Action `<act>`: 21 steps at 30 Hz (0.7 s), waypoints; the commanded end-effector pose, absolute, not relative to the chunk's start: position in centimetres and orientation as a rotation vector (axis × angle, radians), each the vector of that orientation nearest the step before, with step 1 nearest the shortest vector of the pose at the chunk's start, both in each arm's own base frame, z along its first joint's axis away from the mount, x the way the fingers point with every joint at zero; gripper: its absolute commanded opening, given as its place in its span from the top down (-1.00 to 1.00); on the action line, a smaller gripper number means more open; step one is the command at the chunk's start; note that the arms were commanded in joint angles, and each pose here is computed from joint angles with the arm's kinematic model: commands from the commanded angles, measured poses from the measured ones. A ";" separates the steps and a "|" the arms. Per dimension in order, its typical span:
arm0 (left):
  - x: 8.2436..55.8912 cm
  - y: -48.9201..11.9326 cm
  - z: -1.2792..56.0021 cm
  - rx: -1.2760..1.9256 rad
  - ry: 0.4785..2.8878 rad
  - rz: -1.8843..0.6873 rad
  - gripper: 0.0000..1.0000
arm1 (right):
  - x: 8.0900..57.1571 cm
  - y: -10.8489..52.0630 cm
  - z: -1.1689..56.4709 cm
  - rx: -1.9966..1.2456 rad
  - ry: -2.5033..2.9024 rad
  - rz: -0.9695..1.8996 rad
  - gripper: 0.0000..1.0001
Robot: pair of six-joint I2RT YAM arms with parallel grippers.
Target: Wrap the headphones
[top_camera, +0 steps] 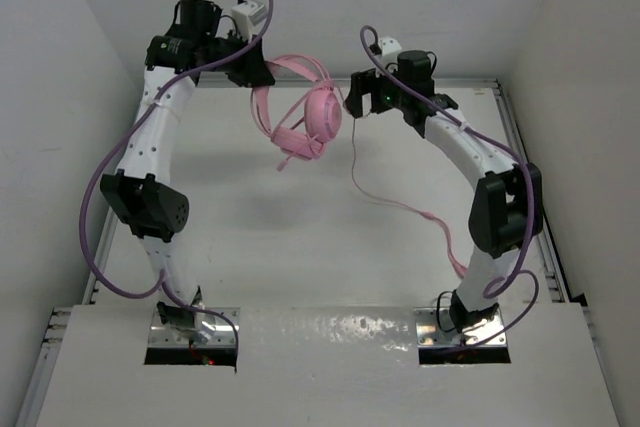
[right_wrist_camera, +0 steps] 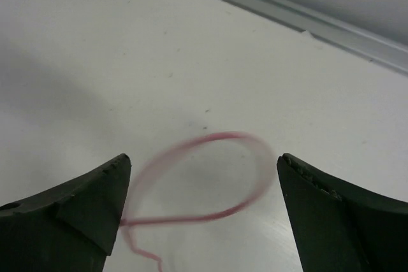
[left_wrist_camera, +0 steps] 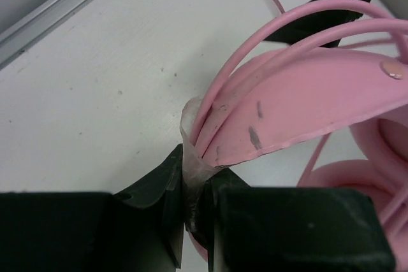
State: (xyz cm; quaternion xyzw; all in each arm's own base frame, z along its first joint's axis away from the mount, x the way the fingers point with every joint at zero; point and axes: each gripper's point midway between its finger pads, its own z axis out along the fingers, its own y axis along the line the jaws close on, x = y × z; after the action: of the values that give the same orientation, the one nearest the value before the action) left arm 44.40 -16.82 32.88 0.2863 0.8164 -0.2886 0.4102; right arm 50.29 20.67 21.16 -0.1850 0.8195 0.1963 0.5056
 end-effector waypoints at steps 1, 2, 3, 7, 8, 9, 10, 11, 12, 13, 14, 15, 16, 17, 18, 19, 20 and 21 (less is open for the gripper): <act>41.7 -17.8 40.1 0.635 1.918 -0.861 1.00 | 47.4 22.9 26.2 -0.626 1.804 0.617 -0.98; 41.7 -17.8 40.6 0.632 1.903 -0.861 1.00 | 47.1 22.3 25.9 -0.624 1.811 0.626 -0.98; 41.7 -17.9 41.0 0.633 1.891 -0.870 1.00 | 46.3 21.8 25.7 -0.627 1.805 0.642 -0.98; 42.2 -18.0 42.7 0.601 1.842 -0.879 1.00 | 44.7 19.3 25.2 -0.594 1.794 0.717 -0.98; 42.5 -17.9 42.9 0.590 1.839 -0.870 1.00 | 44.0 18.6 24.9 -0.590 1.763 0.787 -0.98; 42.8 -17.8 42.8 0.570 1.844 -0.861 1.00 | 43.2 18.3 26.0 -0.595 1.721 0.838 -0.98; 43.3 -17.6 42.7 0.562 1.842 -0.848 1.00 | 42.6 18.1 26.6 -0.594 1.685 0.899 -0.98; 43.6 -17.5 42.5 0.553 1.847 -0.837 1.00 | 42.0 17.5 27.8 -0.558 1.637 0.999 -0.98; 44.0 -17.4 42.6 0.507 1.856 -0.842 1.00 | 41.9 17.2 28.1 -0.541 1.631 1.029 -0.95; 44.4 -17.3 42.5 0.487 1.859 -0.840 1.00 | 41.7 17.3 28.1 -0.540 1.641 1.038 -0.91; 44.7 -17.3 42.5 0.470 1.859 -0.841 1.00 | 41.1 17.5 26.3 -0.575 1.718 1.008 -0.87; 45.1 -17.2 42.8 0.438 1.850 -0.846 1.00 | 41.4 17.4 24.7 -0.572 1.777 0.928 -0.84; 45.2 -17.2 43.3 0.427 1.836 -0.850 1.00 | 39.7 18.7 21.4 -0.699 1.845 0.864 -0.84; 45.4 -17.1 43.8 0.394 1.830 -0.852 1.00 | 39.4 18.9 19.6 -0.734 1.884 0.787 -0.85; 45.8 -17.1 44.4 0.383 1.807 -0.843 1.00 | 38.2 20.2 18.3 -0.811 1.884 0.782 -0.85; 46.0 -16.9 45.1 0.368 1.791 -0.837 1.00 | 38.4 20.8 18.3 -0.814 1.839 0.783 -0.85; 46.3 -16.7 45.7 0.332 1.779 -0.825 1.00 | 37.4 21.0 16.1 -0.766 1.874 0.814 -0.84; 46.4 -16.5 46.1 0.315 1.771 -0.819 1.00 | 36.9 21.8 15.4 -0.717 1.879 0.843 -0.84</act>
State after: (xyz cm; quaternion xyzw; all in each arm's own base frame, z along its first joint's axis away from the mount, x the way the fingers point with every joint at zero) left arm 46.64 -17.02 38.65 0.1648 0.8026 -0.3288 0.4696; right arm 38.80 20.80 18.10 -0.2803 0.7646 0.3522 0.4613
